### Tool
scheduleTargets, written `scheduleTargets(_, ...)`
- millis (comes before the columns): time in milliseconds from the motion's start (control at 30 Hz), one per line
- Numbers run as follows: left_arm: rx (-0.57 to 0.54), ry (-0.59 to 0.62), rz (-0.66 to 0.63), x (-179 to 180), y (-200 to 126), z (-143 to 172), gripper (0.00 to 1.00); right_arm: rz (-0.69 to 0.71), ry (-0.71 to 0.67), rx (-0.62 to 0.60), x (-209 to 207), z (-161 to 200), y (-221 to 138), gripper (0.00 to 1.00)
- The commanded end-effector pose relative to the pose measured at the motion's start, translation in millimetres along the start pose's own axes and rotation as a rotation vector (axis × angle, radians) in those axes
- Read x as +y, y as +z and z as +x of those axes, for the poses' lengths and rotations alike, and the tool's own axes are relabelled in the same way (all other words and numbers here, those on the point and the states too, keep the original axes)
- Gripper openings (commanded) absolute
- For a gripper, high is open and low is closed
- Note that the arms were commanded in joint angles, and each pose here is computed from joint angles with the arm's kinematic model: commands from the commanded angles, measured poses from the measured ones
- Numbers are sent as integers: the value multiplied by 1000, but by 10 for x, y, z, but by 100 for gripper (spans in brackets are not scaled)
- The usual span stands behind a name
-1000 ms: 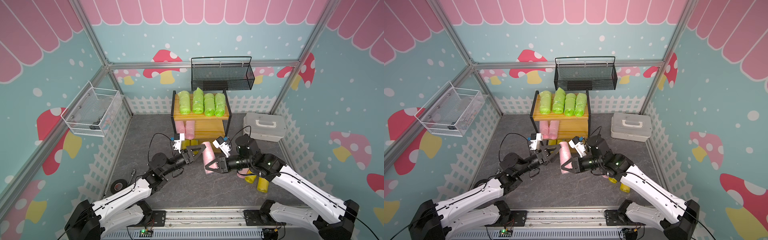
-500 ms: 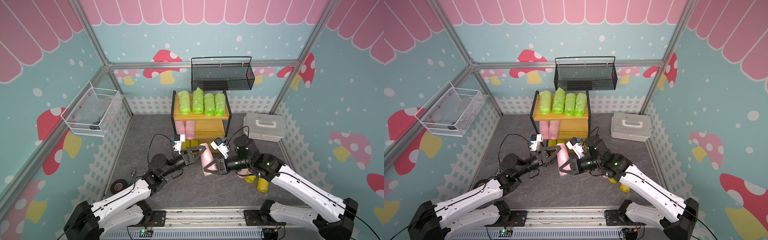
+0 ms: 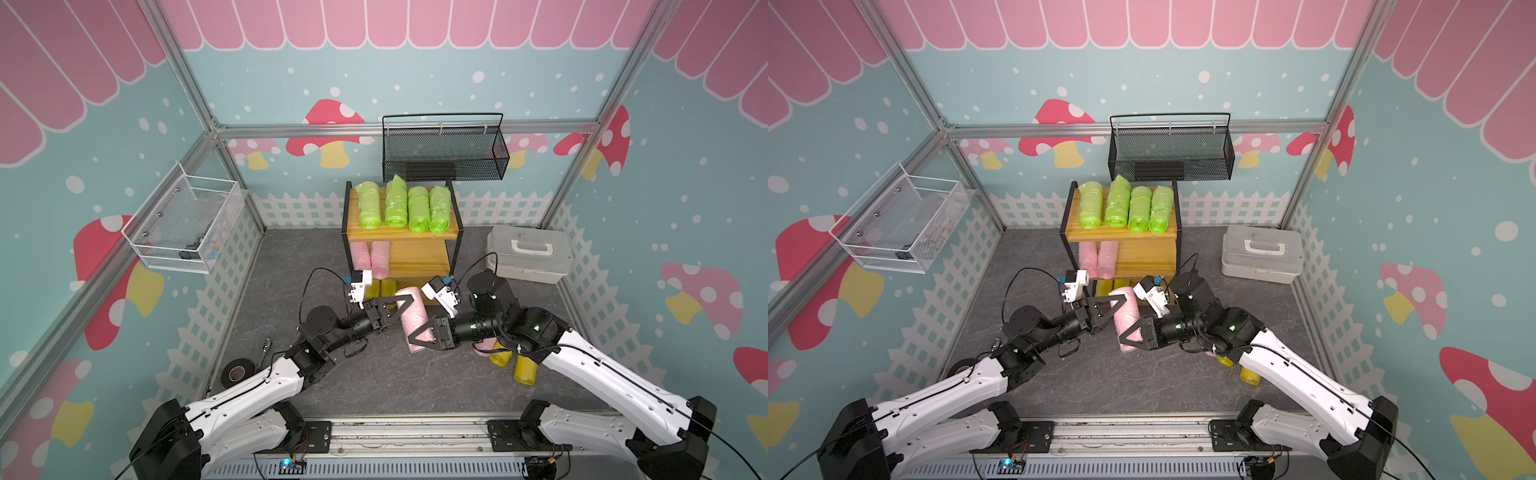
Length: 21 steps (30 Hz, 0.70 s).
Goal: Sort the rolls of trash bags by color and place them on the shelf
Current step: Pick up the roll of trash bags from the center of the board.
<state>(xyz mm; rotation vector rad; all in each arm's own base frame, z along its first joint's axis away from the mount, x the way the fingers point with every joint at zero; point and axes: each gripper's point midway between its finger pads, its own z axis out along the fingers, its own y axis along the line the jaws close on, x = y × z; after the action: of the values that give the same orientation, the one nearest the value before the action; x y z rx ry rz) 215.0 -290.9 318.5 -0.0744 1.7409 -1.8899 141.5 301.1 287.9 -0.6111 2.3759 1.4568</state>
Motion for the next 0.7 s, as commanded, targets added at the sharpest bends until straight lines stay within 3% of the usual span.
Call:
scheduleTargets(0, 83, -3, 59, -155, 12, 152, 0, 50, -35, -17, -33, -71, 16, 27)
scheduleTargets(67, 71, -9, 43, -113, 4, 140, 0, 87, -31, -29, -94, -74, -8, 52)
scheduleTargets(167, 39, -33, 3, -14, -19, 106, 0, 120, -34, -107, -143, -104, -118, 66)
scheduleTargets(333, -80, -143, -106, 324, -113, -19, 0, 165, -25, -173, -236, -71, -251, 69)
scheduleTargets(467, -191, -266, -103, 496, -208, -123, 0, 198, 34, -164, -353, 19, -253, 69)
scheduleTargets(667, -245, -296, -167, 642, -323, -152, 0, 194, 96, -171, -429, 80, -220, 78)
